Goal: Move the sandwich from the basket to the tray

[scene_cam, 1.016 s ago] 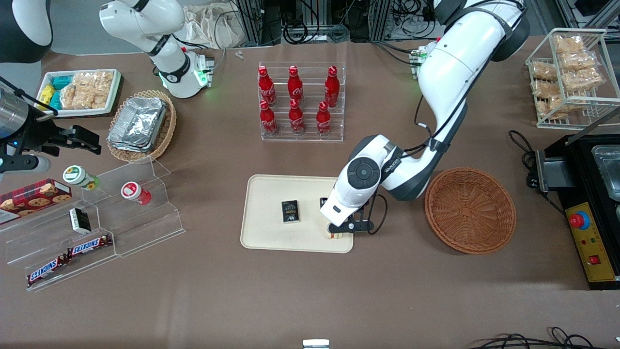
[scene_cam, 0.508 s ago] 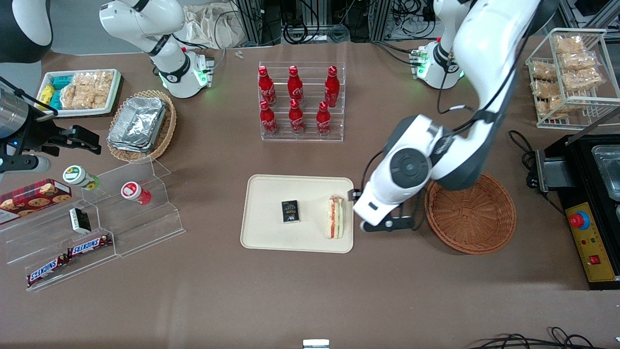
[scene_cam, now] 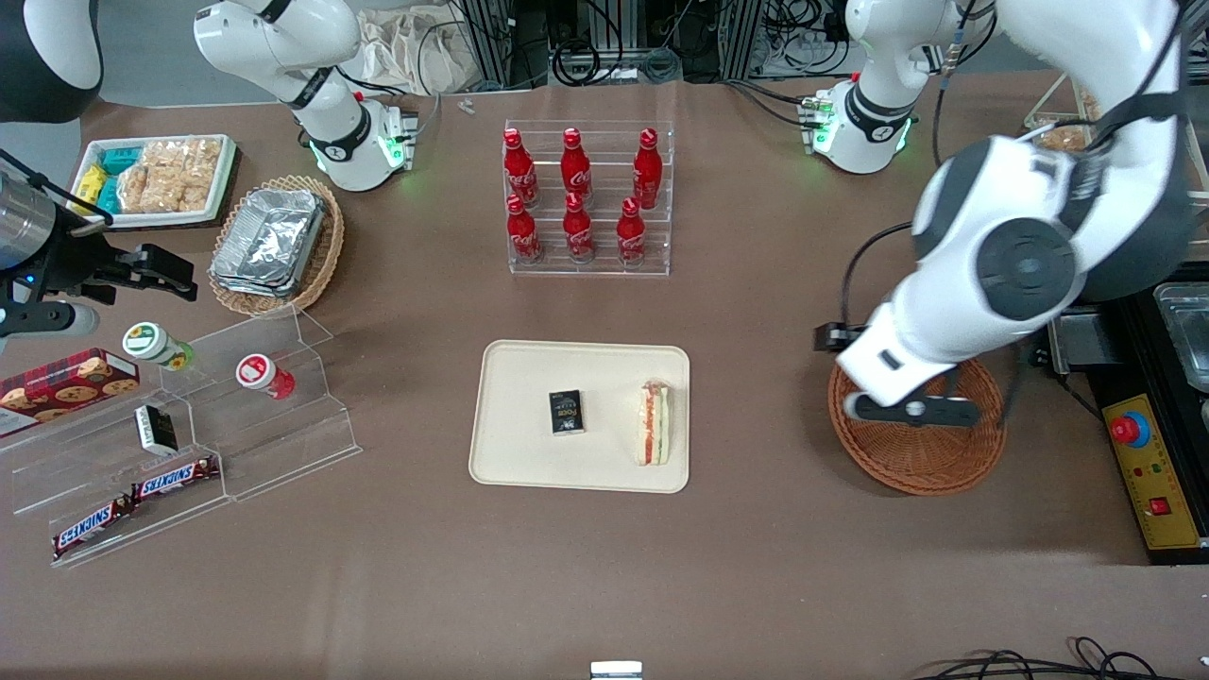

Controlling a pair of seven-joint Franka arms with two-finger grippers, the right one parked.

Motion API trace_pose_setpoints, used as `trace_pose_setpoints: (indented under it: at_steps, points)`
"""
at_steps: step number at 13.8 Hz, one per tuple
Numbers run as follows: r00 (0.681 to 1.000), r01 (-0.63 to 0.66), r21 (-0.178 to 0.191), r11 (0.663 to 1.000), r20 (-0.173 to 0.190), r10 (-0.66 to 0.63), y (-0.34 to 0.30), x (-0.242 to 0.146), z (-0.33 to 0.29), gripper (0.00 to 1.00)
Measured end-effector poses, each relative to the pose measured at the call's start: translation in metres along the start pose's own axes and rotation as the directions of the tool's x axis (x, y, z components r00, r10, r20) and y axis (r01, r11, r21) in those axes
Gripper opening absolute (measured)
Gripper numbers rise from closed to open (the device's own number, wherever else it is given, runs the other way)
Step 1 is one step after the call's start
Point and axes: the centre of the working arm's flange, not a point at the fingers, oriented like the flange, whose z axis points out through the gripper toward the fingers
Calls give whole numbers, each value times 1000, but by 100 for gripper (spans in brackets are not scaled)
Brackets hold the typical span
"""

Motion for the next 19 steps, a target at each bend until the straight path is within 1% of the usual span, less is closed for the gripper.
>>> trace_pose_setpoints:
  at_steps: [3, 4, 5, 6, 8, 12, 15, 19]
  points:
    - [999, 33, 6, 999, -16, -33, -47, -11, -26, 100]
    - [999, 42, 16, 999, -18, -42, -54, -14, -30, 100]
    - [999, 47, 36, 998, -20, -46, -58, -15, -30, 100]
    - [999, 48, 55, 997, -16, -47, -60, -15, -29, 100]
    - [998, 61, 71, 996, -2, -61, -69, -17, -28, 100]
    - [994, 109, 65, 992, -5, -109, -103, -17, -31, 100]
    - [995, 97, 59, 993, -8, -97, -136, -20, -35, 100]
    - [997, 81, 67, 994, -19, -80, -140, -27, -36, 100]
